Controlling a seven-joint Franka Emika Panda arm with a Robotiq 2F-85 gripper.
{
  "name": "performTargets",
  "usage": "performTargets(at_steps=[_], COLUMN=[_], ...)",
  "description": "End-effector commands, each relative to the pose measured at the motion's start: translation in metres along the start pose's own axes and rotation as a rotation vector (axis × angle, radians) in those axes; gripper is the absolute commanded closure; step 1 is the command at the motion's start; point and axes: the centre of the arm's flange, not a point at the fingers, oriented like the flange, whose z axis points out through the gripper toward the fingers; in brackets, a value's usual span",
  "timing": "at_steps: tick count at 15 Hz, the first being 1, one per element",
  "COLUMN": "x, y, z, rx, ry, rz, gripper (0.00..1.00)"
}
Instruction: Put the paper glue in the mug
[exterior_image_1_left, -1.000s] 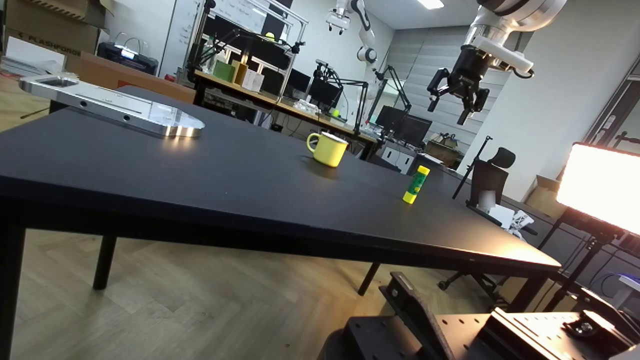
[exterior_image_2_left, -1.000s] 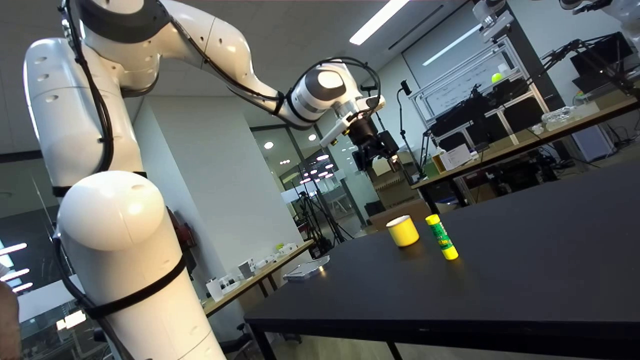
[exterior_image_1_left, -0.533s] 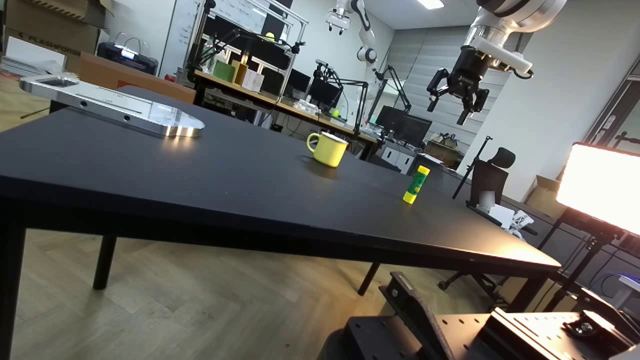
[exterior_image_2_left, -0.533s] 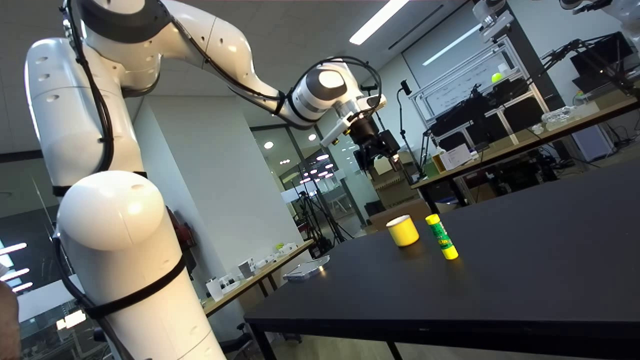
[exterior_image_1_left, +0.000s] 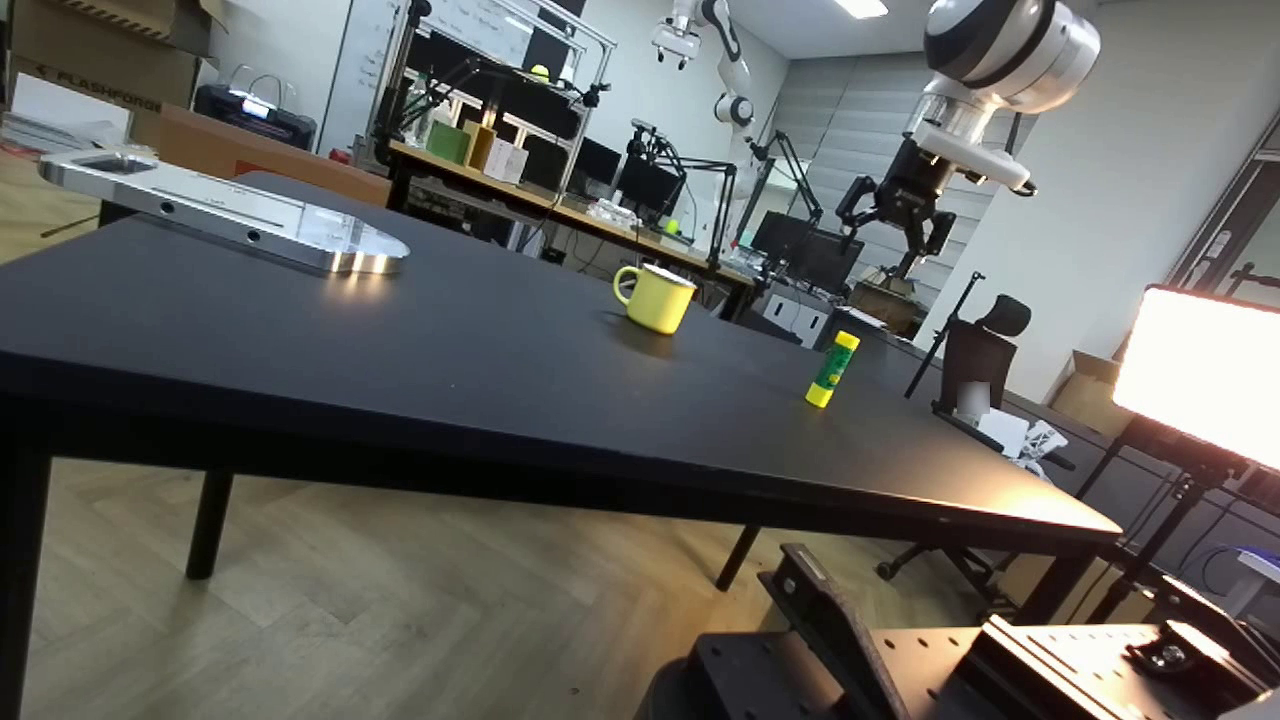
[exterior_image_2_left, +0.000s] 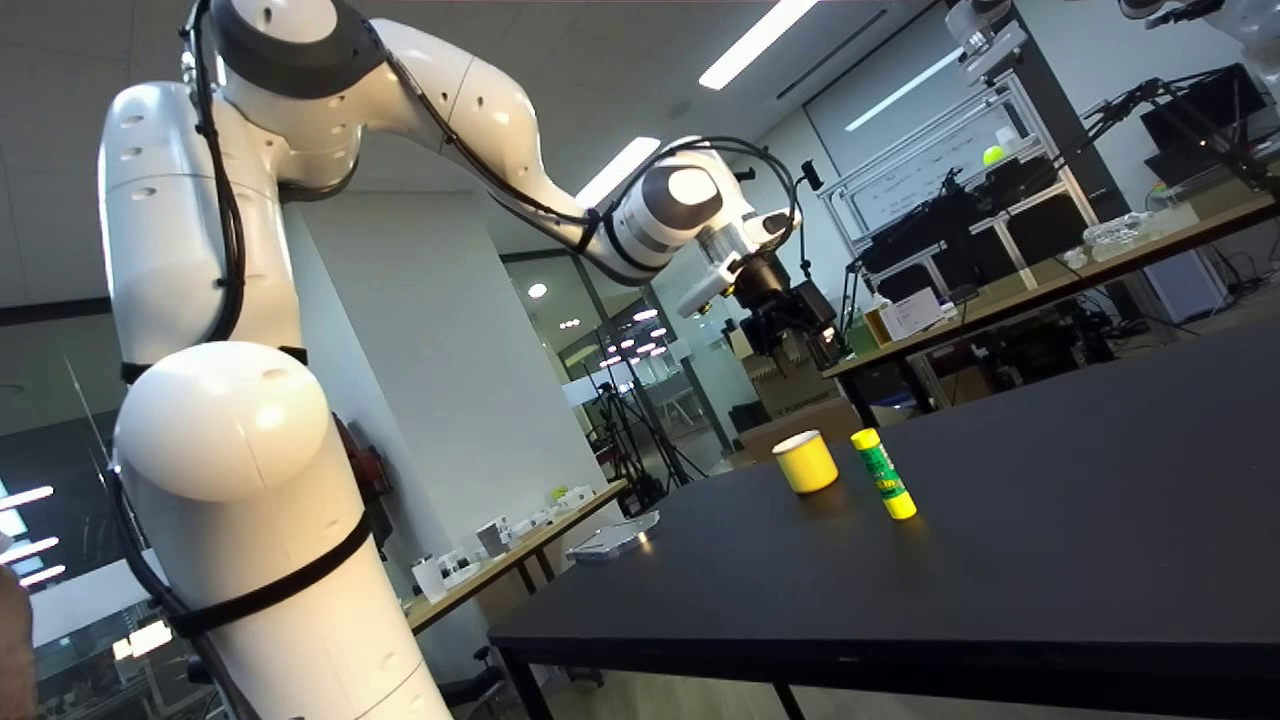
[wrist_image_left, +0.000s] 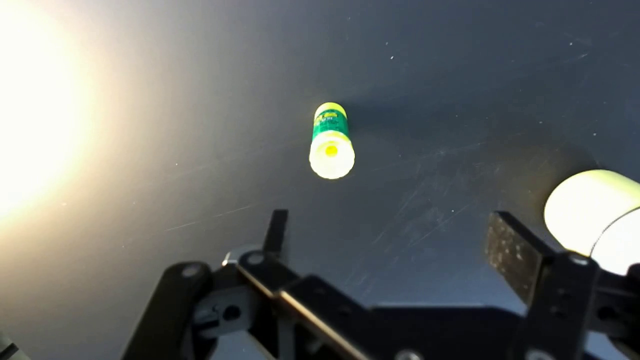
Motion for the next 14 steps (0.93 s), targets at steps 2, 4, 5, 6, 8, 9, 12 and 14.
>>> performTargets(at_steps=[2,4,5,6,8,9,12,14], x=[0.011,0.01,0.01,0.01,0.009,0.008,0.004,0.0], y=[-0.001,0.004,0.006,0.008,0.012,0.013,0.017,0.018], z=[0.038,0.052,0.058,0.062,0.071,0.075,0.087,0.095], rx=[-0.054,-0.061,-0.066,-0.071,-0.079,-0.084,-0.091,-0.091], ry=[-0.003,-0.006,-0.002,-0.001,0.001,0.001,-0.015,-0.038], rz=[0.037,0.065,0.076,0.081,0.093,0.098,0.119,0.128], gripper=[0.0,0.0,0.0,0.0,0.0,0.0,0.0,0.0])
